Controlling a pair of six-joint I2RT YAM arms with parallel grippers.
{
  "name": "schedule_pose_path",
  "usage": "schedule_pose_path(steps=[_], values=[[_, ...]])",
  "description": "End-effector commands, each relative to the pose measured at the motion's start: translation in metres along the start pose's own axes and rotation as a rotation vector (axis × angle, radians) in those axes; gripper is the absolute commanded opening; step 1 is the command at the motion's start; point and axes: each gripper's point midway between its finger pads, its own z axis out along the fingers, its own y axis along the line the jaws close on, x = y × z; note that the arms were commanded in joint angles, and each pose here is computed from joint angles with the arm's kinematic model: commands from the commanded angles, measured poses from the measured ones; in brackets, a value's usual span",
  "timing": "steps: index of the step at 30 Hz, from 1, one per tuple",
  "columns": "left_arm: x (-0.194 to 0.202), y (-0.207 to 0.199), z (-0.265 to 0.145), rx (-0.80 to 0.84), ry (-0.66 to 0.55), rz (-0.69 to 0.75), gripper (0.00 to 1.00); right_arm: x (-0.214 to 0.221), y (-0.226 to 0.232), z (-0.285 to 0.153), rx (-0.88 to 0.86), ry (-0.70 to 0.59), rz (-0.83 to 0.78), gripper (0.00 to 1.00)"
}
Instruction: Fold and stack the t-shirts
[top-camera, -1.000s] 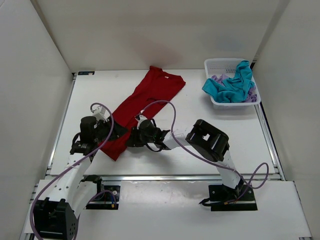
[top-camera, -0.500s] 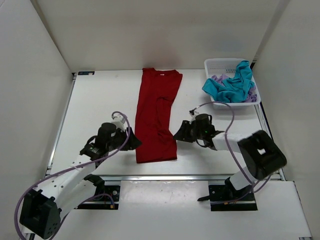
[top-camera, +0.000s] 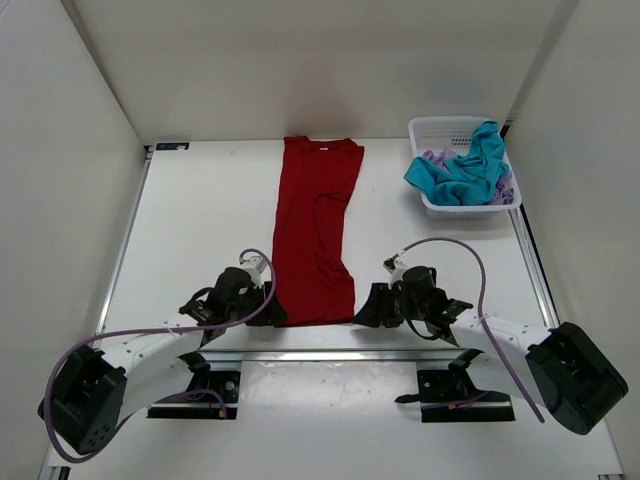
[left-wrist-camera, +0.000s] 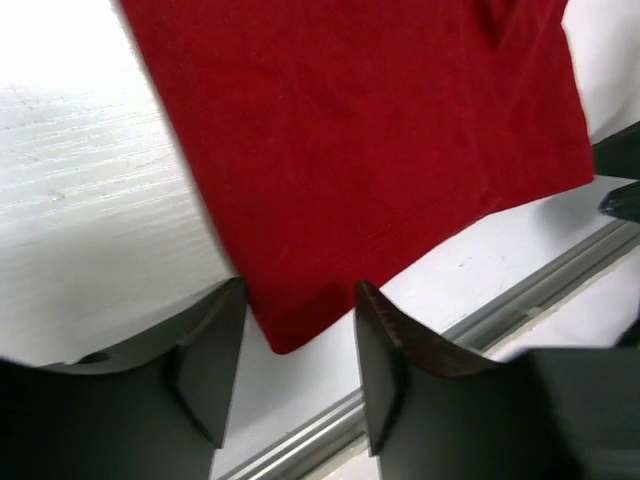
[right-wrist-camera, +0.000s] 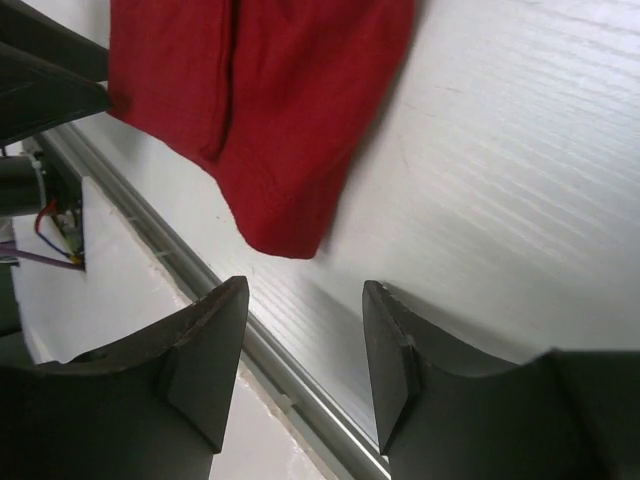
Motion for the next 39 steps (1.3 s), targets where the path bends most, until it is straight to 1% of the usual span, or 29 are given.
schedule_pose_path(steps=[1,3,5,7,9,10,11,12,13,14,16,17,18,19,20,22,23,25,27,30,31,32,33,34,35,36,37,38,39], values=[[0.014,0.012,0.004,-0.043,0.030,-0.004,0.56,-0.009,0.016,0.003,-0.077,-0.030,0.025,0.47],[0.018,0.016,0.004,-0.057,0.037,-0.010,0.54,-0.011,0.019,0.005,-0.089,-0.027,0.029,0.49],[0.017,0.016,0.004,-0.057,0.029,-0.010,0.54,-0.013,0.022,0.008,-0.101,-0.030,0.039,0.56],[0.021,0.013,0.006,-0.053,0.043,0.001,0.55,-0.017,0.019,0.012,-0.099,-0.038,0.048,0.57],[0.024,0.013,0.008,-0.057,0.054,0.008,0.54,-0.015,0.013,0.017,-0.085,-0.024,0.073,0.54],[0.025,0.013,0.008,-0.058,0.057,0.011,0.52,-0.019,0.014,0.018,-0.083,-0.039,0.076,0.43],[0.028,0.015,0.008,-0.063,0.072,0.014,0.49,-0.018,0.011,0.020,-0.073,-0.037,0.084,0.32],[0.028,0.014,0.008,-0.061,0.075,0.010,0.43,-0.017,0.009,0.022,-0.064,-0.030,0.092,0.25],[0.027,0.012,0.007,-0.053,0.070,0.018,0.35,-0.017,0.007,0.022,-0.050,-0.038,0.093,0.22],[0.028,0.015,0.007,-0.064,0.076,0.018,0.33,-0.012,0.005,0.022,-0.041,-0.029,0.096,0.17],[0.025,0.013,0.005,-0.056,0.067,0.027,0.18,-0.007,0.008,0.021,-0.046,-0.017,0.089,0.08],[0.024,0.012,0.003,-0.049,0.062,0.028,0.15,0.001,0.007,0.021,-0.030,0.005,0.082,0.03],[0.026,0.012,0.002,-0.049,0.071,0.035,0.08,0.006,0.005,0.020,-0.014,0.009,0.075,0.00],[0.029,0.008,-0.001,-0.029,0.084,0.028,0.04,0.010,0.007,0.017,-0.009,0.009,0.068,0.00],[0.032,0.007,-0.005,-0.022,0.095,0.030,0.00,0.027,0.002,0.015,0.016,0.046,0.079,0.00],[0.039,0.006,-0.012,-0.012,0.116,0.031,0.00,0.041,0.011,0.006,-0.001,0.052,0.073,0.00],[0.043,0.002,-0.016,0.004,0.122,0.034,0.00,0.062,0.007,0.003,0.017,0.098,0.093,0.00],[0.051,-0.007,-0.021,0.046,0.134,0.014,0.00,0.071,0.021,-0.004,-0.027,0.093,0.100,0.00],[0.063,-0.010,-0.027,0.071,0.169,-0.005,0.00,0.087,0.031,-0.012,-0.033,0.130,0.128,0.00],[0.058,-0.016,-0.037,0.097,0.161,-0.036,0.00,0.073,0.051,-0.021,-0.074,0.082,0.118,0.00],[0.049,-0.020,-0.042,0.107,0.140,-0.046,0.00,0.060,0.055,-0.023,-0.090,0.045,0.114,0.00],[0.036,-0.030,-0.047,0.134,0.111,-0.035,0.00,0.056,0.060,-0.027,-0.105,0.048,0.108,0.00],[0.030,-0.032,-0.049,0.139,0.100,-0.034,0.00,0.041,0.065,-0.031,-0.120,0.020,0.099,0.00],[0.017,-0.043,-0.053,0.162,0.081,-0.035,0.00,0.021,0.068,-0.034,-0.126,-0.024,0.079,0.00],[0.001,-0.052,-0.057,0.179,0.046,-0.028,0.00,0.017,0.066,-0.034,-0.110,-0.012,0.072,0.00],[-0.014,-0.059,-0.059,0.185,0.023,-0.020,0.00,-0.002,0.065,-0.037,-0.099,-0.042,0.041,0.00],[-0.025,-0.056,-0.054,0.159,0.012,-0.035,0.00,-0.026,0.063,-0.040,-0.085,-0.092,0.013,0.00],[-0.042,-0.063,-0.057,0.171,-0.017,-0.020,0.00,-0.031,0.058,-0.039,-0.077,-0.080,0.008,0.00],[-0.053,-0.057,-0.052,0.151,-0.018,-0.034,0.00,-0.055,0.053,-0.043,-0.067,-0.127,-0.008,0.00]])
